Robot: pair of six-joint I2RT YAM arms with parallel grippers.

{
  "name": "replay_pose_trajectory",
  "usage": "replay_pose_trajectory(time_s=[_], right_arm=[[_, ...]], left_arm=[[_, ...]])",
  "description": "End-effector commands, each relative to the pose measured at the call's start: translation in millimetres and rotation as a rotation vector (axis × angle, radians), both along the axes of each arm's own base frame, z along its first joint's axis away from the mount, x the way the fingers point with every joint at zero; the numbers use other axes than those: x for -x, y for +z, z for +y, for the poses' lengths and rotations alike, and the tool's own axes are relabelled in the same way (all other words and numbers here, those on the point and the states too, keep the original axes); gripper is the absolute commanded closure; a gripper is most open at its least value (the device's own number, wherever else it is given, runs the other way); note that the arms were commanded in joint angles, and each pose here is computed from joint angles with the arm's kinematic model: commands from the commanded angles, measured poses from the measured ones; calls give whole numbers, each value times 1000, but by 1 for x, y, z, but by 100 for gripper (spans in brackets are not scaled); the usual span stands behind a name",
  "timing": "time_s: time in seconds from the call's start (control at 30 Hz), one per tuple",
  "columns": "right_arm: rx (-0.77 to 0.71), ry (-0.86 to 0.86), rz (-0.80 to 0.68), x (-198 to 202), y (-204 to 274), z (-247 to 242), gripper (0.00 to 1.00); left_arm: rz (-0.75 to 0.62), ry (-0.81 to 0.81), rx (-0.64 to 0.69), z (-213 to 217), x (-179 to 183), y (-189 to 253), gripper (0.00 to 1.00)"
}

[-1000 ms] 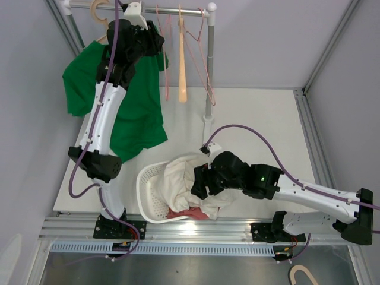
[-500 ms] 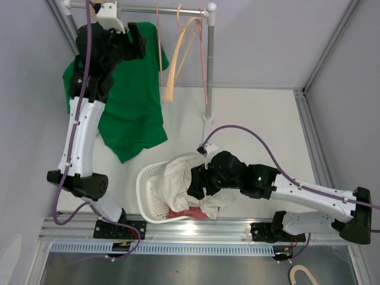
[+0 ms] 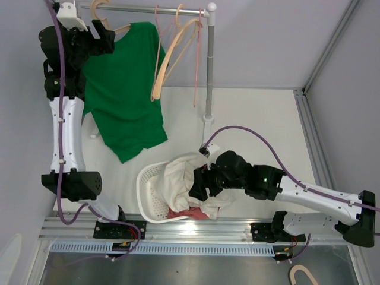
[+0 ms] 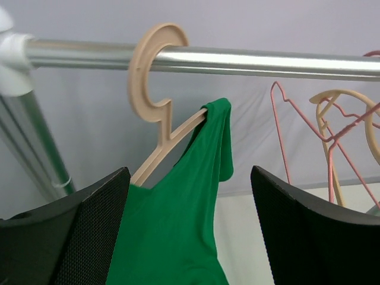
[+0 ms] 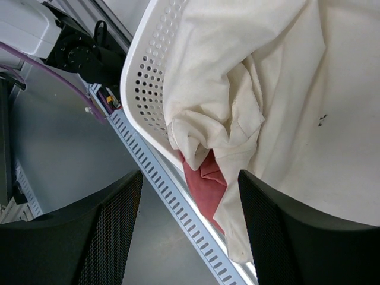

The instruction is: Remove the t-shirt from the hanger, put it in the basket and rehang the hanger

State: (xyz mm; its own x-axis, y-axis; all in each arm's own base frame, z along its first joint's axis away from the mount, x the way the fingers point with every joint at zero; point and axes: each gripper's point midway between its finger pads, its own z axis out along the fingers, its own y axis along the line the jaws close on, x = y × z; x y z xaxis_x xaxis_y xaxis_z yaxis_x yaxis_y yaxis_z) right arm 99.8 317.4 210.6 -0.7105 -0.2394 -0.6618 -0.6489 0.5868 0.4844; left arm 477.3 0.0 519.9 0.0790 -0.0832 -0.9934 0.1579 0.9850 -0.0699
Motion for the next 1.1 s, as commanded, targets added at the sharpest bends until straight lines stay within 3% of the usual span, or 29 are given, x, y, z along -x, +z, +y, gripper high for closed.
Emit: replay_pose_trajectory(time_s=[0.0, 0.27, 0.6, 0.97, 1.07], right_arm=[[-59, 34, -31, 0, 17, 0, 29], [-75, 42, -33, -1, 22, -7, 29], [-79, 38, -9, -6, 18, -8, 30], [-58, 22, 5, -15, 17, -7, 29], [-54, 6, 6, -19, 16, -10, 29]], left_arm=[[-126, -108, -104, -14, -9, 22, 13], [-198, -136, -162, -13, -35, 28, 13], [-208, 49, -144, 19, -43, 32, 13], [-235, 75, -122, 33, -69, 33, 13], [-239, 49, -99, 32, -78, 32, 31]])
